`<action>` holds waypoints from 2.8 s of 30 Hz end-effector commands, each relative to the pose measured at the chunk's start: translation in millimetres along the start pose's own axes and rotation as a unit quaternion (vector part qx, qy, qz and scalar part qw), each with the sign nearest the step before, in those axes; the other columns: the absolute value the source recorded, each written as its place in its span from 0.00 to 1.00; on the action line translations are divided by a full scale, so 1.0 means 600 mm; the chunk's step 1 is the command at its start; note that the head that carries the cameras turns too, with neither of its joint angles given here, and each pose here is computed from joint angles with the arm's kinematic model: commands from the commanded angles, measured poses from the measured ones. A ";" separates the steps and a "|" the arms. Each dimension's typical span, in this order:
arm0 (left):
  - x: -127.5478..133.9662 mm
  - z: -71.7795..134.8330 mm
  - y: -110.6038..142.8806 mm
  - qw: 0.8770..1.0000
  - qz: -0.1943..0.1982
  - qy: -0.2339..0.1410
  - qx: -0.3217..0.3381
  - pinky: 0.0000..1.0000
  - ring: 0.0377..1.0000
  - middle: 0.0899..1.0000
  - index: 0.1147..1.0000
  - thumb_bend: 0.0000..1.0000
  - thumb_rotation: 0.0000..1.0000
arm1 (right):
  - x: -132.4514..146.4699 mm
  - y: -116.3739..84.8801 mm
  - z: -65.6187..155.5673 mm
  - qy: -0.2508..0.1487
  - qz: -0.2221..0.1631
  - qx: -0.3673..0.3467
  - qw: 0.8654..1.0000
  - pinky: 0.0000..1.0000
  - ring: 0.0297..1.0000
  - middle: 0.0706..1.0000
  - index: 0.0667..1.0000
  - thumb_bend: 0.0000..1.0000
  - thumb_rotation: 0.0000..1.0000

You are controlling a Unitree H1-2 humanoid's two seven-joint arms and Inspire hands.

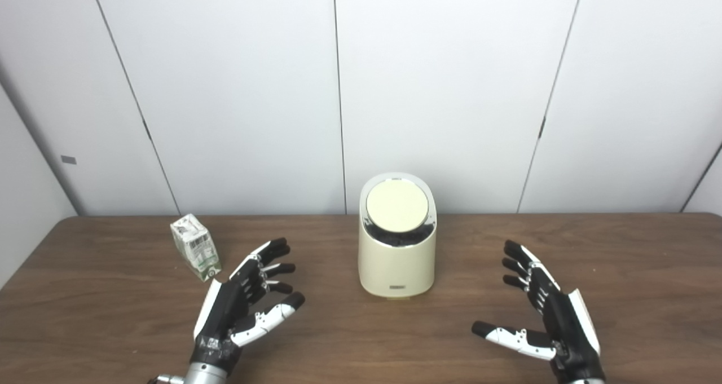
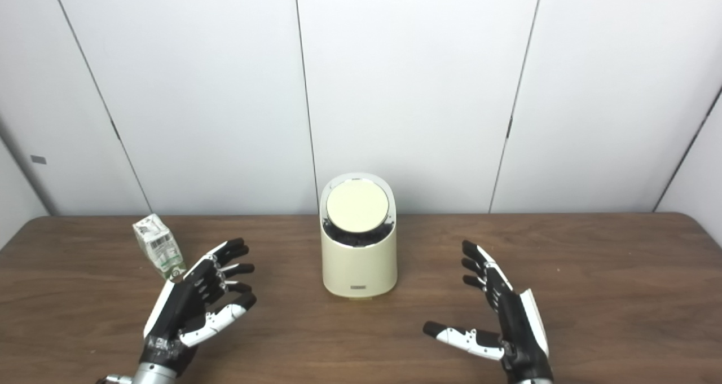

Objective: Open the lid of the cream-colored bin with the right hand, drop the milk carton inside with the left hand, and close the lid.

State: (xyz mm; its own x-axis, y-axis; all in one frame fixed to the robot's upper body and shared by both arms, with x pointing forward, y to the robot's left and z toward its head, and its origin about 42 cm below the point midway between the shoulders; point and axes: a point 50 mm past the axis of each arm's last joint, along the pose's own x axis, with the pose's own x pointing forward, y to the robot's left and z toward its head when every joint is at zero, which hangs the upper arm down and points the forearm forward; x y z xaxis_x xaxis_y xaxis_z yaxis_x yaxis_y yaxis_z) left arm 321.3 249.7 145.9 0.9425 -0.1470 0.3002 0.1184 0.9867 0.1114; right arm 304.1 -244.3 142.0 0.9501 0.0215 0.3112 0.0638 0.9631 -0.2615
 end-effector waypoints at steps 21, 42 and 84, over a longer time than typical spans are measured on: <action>0.017 0.018 0.005 0.999 -0.002 -0.037 0.007 0.60 0.73 0.79 0.87 0.72 0.27 | 0.016 -0.002 0.026 -0.043 0.000 0.004 0.999 0.78 0.85 0.89 0.87 0.80 0.24; 0.025 0.014 0.004 0.999 -0.008 -0.036 0.010 0.60 0.74 0.80 0.84 0.72 0.27 | 0.077 -0.009 0.071 -0.081 0.015 -0.042 0.996 0.73 0.83 0.88 0.88 0.80 0.32; 0.027 0.010 -0.005 0.999 -0.011 -0.033 0.006 0.61 0.74 0.81 0.86 0.71 0.25 | 0.294 0.047 0.193 -0.038 0.057 -0.142 0.987 0.74 0.87 0.92 0.94 0.82 0.35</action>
State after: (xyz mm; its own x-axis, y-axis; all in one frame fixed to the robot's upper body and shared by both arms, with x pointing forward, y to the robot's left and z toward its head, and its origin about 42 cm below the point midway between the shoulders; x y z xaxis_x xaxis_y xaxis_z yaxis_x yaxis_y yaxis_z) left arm 324.5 246.4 137.1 0.9486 -0.1593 0.2734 0.1313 0.9843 0.1178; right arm 429.6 -190.3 265.1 0.9567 0.1403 0.2550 0.0191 0.8440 -0.5360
